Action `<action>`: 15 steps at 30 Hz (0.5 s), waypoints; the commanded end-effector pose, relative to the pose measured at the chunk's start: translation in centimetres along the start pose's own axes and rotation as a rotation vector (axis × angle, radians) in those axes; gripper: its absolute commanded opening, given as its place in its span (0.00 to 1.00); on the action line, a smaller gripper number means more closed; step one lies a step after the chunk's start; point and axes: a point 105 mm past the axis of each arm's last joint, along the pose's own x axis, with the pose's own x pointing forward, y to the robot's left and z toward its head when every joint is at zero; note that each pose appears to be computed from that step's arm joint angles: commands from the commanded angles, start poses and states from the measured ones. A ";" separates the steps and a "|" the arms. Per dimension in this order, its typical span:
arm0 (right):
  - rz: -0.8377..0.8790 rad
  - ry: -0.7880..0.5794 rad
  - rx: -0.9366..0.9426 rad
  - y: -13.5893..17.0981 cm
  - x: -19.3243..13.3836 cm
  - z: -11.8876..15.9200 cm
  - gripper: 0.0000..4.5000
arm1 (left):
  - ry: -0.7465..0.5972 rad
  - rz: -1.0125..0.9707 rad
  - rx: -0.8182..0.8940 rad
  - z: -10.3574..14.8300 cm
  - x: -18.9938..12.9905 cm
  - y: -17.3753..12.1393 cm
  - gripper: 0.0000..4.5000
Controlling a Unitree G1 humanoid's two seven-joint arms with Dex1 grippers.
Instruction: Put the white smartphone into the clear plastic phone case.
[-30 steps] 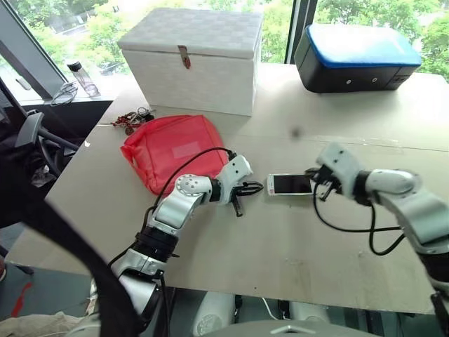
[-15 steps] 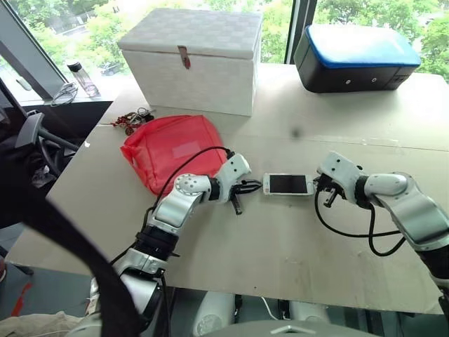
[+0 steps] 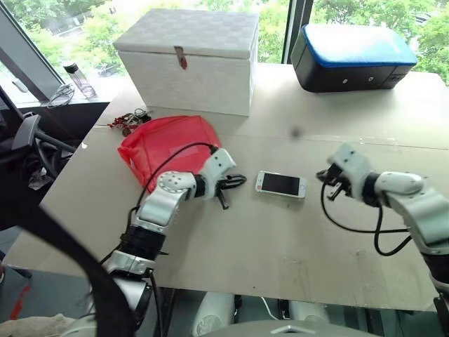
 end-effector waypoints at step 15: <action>0.193 -0.096 0.046 3.8 1.9 1.8 0.00 | -0.051 -0.215 -0.057 1.6 6.2 -5.3 0.02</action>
